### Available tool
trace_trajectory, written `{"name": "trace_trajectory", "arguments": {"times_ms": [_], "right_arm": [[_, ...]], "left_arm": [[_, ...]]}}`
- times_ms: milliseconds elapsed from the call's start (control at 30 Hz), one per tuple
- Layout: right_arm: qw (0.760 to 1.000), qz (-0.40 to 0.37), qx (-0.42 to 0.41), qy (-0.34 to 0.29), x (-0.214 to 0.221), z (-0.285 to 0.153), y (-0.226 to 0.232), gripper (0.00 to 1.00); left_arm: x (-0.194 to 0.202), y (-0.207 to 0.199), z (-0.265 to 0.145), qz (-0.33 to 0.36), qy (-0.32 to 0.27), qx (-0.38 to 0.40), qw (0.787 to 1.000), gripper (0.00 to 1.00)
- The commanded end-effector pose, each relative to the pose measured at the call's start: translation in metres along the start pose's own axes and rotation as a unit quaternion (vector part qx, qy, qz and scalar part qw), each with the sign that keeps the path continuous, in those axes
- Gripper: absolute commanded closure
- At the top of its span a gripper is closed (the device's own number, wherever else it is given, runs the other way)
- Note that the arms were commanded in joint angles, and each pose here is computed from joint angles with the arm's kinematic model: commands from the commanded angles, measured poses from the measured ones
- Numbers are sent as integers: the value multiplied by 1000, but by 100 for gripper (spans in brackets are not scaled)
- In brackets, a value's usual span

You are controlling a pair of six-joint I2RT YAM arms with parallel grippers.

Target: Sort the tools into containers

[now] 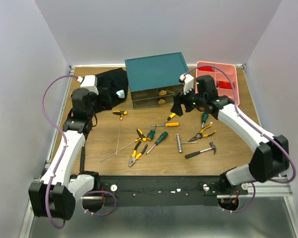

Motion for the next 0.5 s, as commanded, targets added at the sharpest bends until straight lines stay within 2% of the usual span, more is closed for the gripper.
{"name": "trace_trajectory", "arguments": {"times_ms": [0,200,467], "right_arm": [[997,3,72,-37,-37,28,-12,13],[985,17,162,-52,-62,63,-20,10],[970,54,234,-26,-57,98,-43,6]], "left_arm": [[27,-6,-19,-62,33,55,996,1],[34,9,-29,-82,30,38,995,1],[35,9,-28,-116,27,51,992,1]]}}
Point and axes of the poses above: each gripper's point midway between its finger pads, its own z axis out along the fingers, its own y axis along the line the jaws close on, x = y × z, the point moved 2 cm from there along -z, back along the fingers, and after that the axes turned 1 degree about z, right-handed, at the moved point
